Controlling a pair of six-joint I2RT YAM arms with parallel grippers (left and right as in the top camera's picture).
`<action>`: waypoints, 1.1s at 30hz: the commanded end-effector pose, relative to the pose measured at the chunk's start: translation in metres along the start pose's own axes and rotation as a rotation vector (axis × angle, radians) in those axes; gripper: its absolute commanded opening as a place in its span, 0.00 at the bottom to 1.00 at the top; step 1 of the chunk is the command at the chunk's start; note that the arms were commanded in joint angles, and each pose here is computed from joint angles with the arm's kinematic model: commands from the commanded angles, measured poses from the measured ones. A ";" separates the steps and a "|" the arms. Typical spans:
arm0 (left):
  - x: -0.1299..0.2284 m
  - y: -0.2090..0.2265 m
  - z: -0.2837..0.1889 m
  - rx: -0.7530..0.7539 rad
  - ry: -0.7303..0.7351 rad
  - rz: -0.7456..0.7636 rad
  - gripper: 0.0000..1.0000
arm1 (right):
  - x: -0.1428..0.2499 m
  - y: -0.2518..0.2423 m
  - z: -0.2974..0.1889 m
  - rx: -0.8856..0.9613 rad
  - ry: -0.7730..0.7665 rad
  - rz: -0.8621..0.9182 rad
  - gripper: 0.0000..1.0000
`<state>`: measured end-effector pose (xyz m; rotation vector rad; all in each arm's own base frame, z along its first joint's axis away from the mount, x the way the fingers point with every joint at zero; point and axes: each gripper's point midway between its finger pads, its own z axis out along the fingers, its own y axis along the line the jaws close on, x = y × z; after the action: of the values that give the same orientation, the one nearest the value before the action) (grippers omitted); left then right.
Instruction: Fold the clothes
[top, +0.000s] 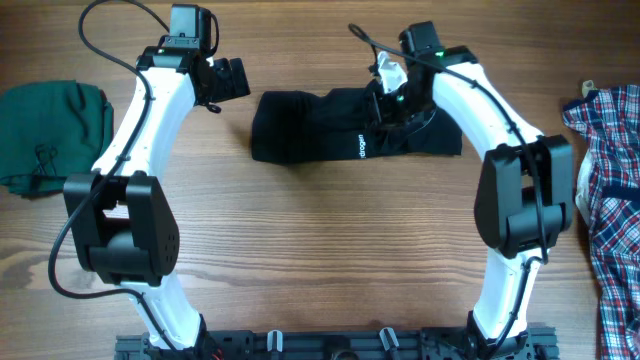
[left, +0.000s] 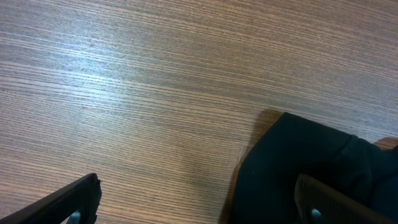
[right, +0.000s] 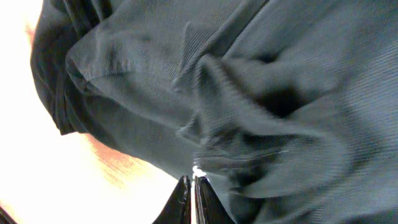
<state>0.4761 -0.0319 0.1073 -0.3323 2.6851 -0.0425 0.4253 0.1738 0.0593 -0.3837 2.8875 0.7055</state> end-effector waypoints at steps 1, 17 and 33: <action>-0.004 0.004 -0.001 -0.010 -0.010 -0.024 1.00 | -0.055 0.002 -0.079 0.020 -0.270 -0.079 0.04; 0.000 0.005 -0.001 -0.015 0.004 -0.023 1.00 | -0.050 -0.074 -0.013 0.311 -0.225 0.168 0.04; 0.000 0.006 -0.001 -0.015 0.004 -0.023 1.00 | -0.024 0.013 0.028 0.185 -0.089 -0.012 0.08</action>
<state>0.4733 -0.0317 0.1060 -0.3332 2.6970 -0.0392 0.4547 0.1921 0.0543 -0.2226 2.8237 0.4147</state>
